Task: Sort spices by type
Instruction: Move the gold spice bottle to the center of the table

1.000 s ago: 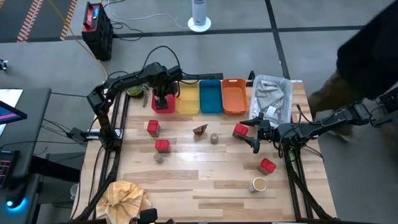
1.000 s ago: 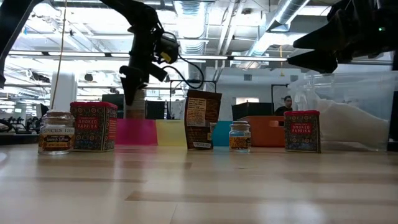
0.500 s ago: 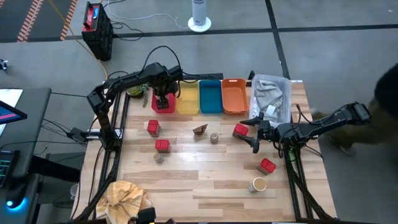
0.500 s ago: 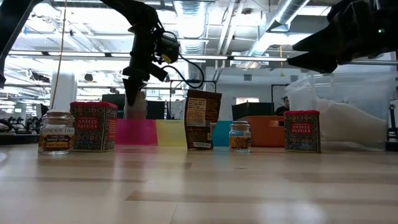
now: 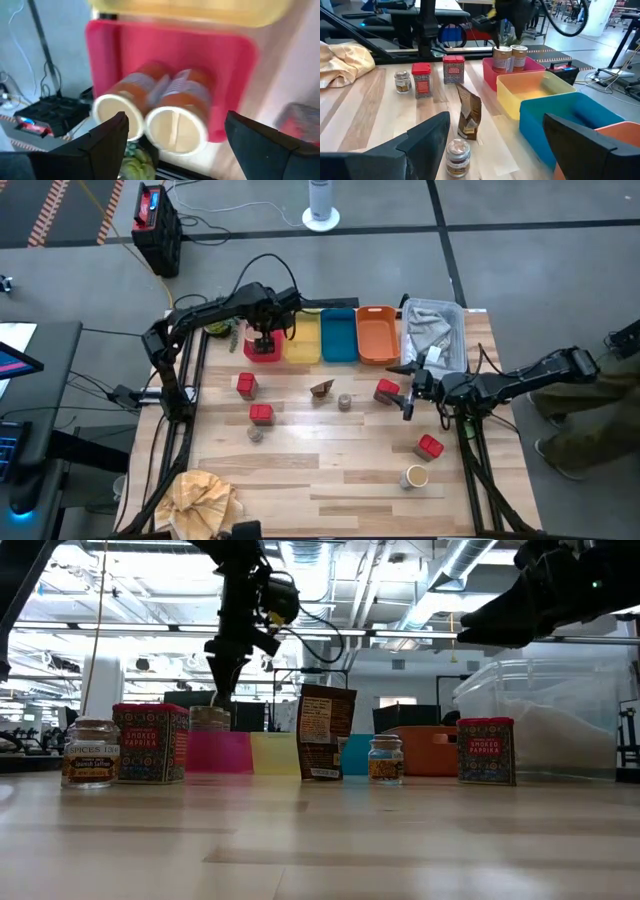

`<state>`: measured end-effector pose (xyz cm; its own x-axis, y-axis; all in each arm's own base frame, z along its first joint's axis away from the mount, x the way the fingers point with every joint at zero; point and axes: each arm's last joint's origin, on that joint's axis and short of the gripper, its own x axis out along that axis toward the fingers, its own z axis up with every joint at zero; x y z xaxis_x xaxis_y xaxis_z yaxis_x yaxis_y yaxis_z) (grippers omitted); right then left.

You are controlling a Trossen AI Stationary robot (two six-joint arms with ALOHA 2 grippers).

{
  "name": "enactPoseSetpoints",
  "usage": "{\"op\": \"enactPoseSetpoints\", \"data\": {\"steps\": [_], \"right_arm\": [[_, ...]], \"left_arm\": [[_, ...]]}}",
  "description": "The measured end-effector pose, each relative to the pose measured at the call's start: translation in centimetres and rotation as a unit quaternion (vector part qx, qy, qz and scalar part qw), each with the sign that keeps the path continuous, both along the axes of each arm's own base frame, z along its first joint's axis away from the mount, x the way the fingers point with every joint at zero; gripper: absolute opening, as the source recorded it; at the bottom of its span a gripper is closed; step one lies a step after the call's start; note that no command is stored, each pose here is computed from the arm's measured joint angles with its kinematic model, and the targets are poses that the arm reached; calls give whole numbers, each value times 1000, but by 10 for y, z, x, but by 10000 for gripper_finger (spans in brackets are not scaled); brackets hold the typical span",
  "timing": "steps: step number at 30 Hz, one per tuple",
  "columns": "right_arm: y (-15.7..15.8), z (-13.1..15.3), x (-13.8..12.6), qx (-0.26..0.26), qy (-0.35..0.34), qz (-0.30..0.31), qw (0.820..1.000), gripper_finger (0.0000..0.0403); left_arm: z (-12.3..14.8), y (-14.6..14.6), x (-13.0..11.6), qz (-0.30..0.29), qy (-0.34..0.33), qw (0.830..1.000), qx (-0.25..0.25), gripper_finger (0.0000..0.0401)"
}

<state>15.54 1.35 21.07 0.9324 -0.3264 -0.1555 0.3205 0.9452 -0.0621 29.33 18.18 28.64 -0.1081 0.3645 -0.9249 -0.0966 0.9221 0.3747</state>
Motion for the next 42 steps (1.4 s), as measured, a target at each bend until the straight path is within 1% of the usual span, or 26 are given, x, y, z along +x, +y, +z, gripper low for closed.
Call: {"op": "enactPoseSetpoints", "data": {"steps": [2,6,9,12,16,19,22,24,28,31,34,37,39,42], "right_arm": [[1,0,0,-3,1,-2,1000,354],[6,5,-7,-42,1,-41,998,354],[14,14,-10,-67,8,-51,996,354],[23,22,-11,-72,21,-45,996,354],[38,27,-11,-79,57,-43,994,354],[52,29,-8,-105,90,-58,989,354],[66,36,-2,-119,120,-41,985,354],[77,43,1,-114,143,-6,983,354],[105,58,3,-80,202,100,971,354],[125,76,0,-36,200,151,967,354],[144,86,-2,-4,192,176,965,354],[163,83,0,7,202,187,961,354],[174,77,3,8,220,186,957,354],[187,63,8,8,272,171,947,354]], "left_arm": [[0,-13,6,-16,2,1000,-8,310],[0,-43,21,-47,-17,998,-29,308],[1,-67,35,-84,-38,995,-28,308],[1,-90,48,-123,-66,990,-19,308],[3,-115,63,-147,-116,982,-9,308],[-1,-132,71,-171,-143,975,-4,308],[-8,-147,79,-202,-172,964,-4,308],[-13,-157,84,-217,-197,956,-13,308],[-18,-180,86,-222,-212,951,-26,308],[-17,-200,88,-233,-230,944,-24,308],[-15,-218,91,-243,-256,936,-8,308],[-12,-236,95,-250,-294,923,-10,308],[-16,-246,97,-256,-322,911,-8,308],[-24,-257,100,-263,-358,896,-4,308]]}}
